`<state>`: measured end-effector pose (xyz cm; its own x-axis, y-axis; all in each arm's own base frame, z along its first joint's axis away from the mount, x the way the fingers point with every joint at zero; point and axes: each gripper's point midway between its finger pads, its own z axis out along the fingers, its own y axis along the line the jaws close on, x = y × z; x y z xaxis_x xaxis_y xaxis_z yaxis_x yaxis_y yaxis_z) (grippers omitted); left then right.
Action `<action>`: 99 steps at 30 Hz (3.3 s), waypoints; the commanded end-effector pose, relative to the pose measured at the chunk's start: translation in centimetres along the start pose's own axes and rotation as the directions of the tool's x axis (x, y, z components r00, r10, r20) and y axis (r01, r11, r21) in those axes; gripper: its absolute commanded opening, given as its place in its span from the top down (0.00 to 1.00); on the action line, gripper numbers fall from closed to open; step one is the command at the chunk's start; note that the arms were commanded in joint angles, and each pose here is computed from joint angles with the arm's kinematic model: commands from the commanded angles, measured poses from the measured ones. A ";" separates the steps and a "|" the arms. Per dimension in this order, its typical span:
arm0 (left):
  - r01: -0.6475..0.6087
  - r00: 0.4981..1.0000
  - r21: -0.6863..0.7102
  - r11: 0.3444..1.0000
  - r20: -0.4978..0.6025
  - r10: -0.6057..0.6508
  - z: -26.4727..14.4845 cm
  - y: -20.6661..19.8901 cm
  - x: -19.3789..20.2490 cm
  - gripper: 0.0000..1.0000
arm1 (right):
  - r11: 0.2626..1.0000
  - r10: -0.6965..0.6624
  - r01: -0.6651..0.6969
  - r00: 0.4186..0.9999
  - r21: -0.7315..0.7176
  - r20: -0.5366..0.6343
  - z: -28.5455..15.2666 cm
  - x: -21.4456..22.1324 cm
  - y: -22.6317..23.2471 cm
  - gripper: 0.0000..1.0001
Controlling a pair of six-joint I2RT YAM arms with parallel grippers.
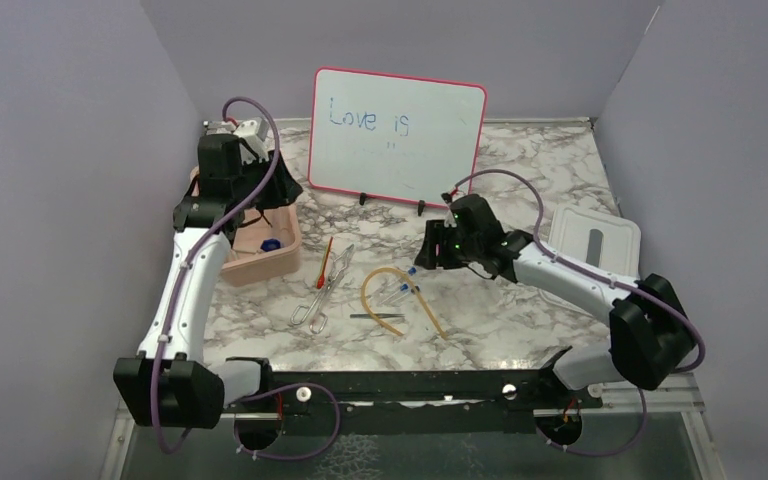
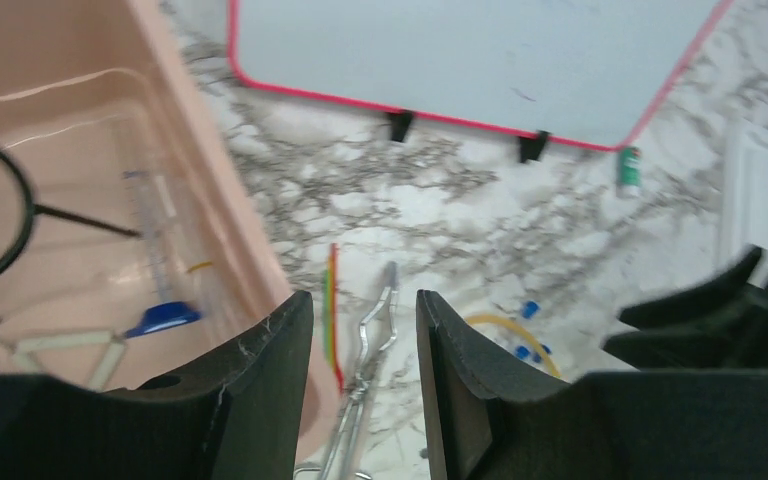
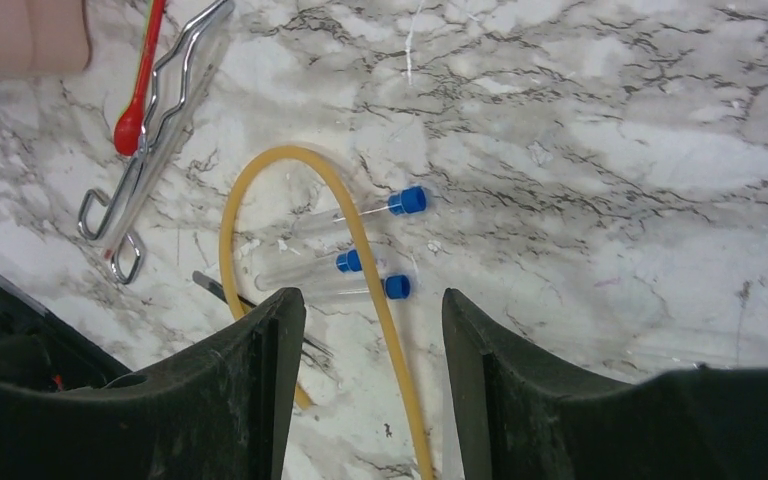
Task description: Organize the chemistry lab equipment
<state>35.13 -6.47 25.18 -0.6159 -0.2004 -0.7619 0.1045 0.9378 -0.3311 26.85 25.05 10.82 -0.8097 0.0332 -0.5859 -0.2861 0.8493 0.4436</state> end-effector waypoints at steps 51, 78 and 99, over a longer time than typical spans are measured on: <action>-0.053 0.939 -0.110 0.993 0.334 0.087 -8.2 -2.8 0.0 0.44 | 0.984 0.155 -0.139 0.978 0.114 -0.142 16.1 8.7 16.7 0.60; -0.038 0.963 0.008 0.999 0.269 0.035 -7.1 -4.5 2.2 0.41 | 0.913 0.403 -0.403 0.915 0.067 0.010 10.6 5.5 13.9 0.97; 0.063 0.995 0.587 0.807 0.022 -0.093 -6.5 -14.6 6.3 0.32 | 0.868 0.140 0.033 0.941 -0.496 0.307 -2.6 -2.5 20.0 0.99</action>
<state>25.90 -17.29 25.12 -0.6384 -0.2754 -0.7187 0.3585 0.7200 -0.5943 22.23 40.27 18.08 -0.7346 0.2921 -0.6124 -0.3637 0.5924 0.7189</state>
